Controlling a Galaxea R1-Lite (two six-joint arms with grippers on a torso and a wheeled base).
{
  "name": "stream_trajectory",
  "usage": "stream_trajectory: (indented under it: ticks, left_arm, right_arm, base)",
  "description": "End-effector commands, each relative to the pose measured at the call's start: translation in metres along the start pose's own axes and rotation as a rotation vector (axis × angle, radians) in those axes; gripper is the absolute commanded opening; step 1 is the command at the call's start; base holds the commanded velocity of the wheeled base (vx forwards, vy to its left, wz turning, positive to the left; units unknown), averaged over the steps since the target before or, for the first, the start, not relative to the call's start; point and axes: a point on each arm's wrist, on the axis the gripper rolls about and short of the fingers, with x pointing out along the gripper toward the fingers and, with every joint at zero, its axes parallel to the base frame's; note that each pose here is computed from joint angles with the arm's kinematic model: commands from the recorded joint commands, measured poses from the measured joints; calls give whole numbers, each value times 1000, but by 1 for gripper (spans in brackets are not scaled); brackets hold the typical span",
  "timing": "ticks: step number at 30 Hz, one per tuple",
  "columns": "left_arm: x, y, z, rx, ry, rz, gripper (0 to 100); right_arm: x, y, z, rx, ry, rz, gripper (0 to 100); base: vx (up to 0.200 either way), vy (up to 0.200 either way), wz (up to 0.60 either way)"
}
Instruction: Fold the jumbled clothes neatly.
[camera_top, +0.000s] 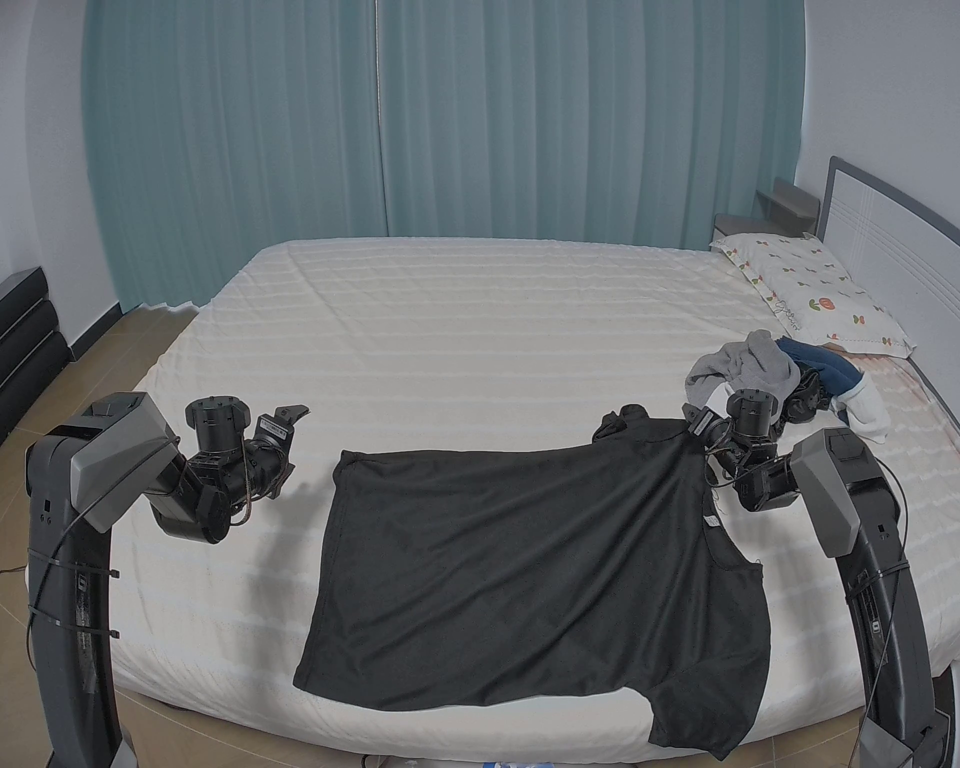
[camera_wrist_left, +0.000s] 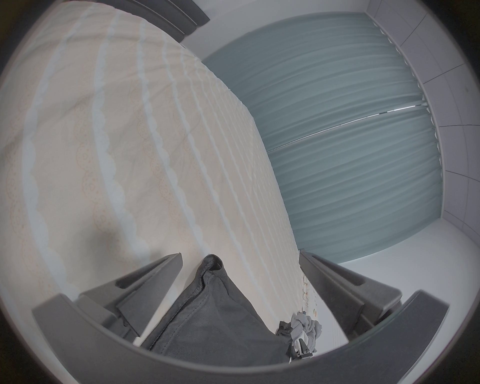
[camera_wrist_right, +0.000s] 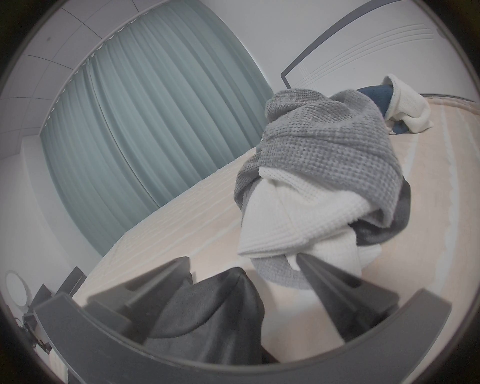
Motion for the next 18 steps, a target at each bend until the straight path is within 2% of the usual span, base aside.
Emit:
stream_trajectory:
  ticks: [1,4,9,14,18]
  left_arm:
    - [-2,0,0,-2,0,2,100]
    - [-3,0,-1,-2,2,3,100]
    - [-6,3,-2,-3,1,0,100]
    - [-11,0,-5,1,1,-15,100]
    - [-26,-15,-13,14,17,-35,100]
  right_arm:
    - [-23,9,23,46,25,-17,100]
    - [-47,13,31,89,78,27,100]
    - [-88,12,44,94,88,74,100]
    - [-122,4,57,107,117,50,100]
    - [-181,-2,48,129,226,5,100]
  base:
    - [0,0,0]
    - [0,0,0]
    - [0,0,0]
    - [0,0,0]
    - [0,0,0]
